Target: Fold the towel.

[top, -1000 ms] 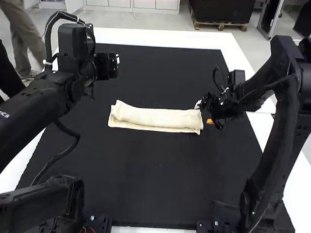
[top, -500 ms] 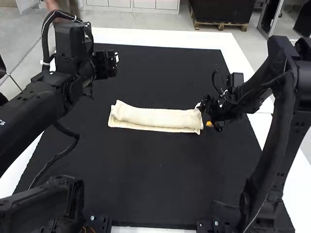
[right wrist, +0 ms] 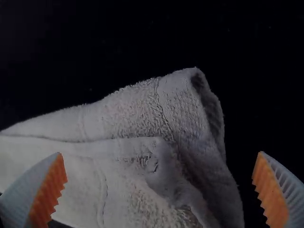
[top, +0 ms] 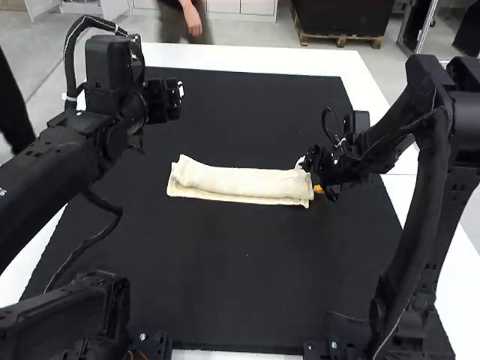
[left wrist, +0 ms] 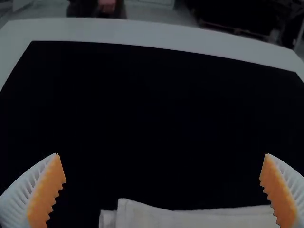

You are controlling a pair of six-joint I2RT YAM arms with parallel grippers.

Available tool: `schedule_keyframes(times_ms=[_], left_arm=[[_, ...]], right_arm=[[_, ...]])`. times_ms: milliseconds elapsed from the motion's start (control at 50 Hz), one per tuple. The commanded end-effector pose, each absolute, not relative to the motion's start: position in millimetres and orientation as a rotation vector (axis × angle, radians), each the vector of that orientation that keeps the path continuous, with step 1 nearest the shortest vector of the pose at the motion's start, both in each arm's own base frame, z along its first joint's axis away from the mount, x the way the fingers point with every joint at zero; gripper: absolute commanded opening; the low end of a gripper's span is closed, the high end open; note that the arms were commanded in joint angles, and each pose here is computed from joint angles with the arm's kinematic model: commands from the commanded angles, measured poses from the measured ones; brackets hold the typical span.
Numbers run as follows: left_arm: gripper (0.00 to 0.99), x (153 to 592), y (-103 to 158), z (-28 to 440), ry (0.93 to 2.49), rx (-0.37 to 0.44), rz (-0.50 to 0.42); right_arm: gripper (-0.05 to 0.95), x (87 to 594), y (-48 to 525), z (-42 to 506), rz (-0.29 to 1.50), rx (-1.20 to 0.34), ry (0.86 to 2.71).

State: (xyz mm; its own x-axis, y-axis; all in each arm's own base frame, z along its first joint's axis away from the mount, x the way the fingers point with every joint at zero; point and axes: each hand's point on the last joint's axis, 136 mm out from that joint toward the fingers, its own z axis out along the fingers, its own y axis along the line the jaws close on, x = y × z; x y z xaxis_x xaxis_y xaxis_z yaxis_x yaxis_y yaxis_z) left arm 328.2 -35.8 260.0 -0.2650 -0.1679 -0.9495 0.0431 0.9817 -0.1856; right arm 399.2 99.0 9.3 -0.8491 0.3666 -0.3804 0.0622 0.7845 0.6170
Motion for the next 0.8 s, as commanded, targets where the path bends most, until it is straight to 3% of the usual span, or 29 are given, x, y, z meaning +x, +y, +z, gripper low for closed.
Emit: schedule_keyframes(times_ms=[0, 780], left_arm=[[0.961, 325.9, -36.6, 271.6, 1.794, -0.096, -0.209], [0.961, 325.6, -36.6, 273.6, 1.786, -0.097, -0.211]], right_arm=[[0.90, 401.9, 104.0, 5.5, 0.848, 0.316, 2.492], [0.90, 394.1, 136.2, 4.6, 0.887, 0.272, 2.516]])
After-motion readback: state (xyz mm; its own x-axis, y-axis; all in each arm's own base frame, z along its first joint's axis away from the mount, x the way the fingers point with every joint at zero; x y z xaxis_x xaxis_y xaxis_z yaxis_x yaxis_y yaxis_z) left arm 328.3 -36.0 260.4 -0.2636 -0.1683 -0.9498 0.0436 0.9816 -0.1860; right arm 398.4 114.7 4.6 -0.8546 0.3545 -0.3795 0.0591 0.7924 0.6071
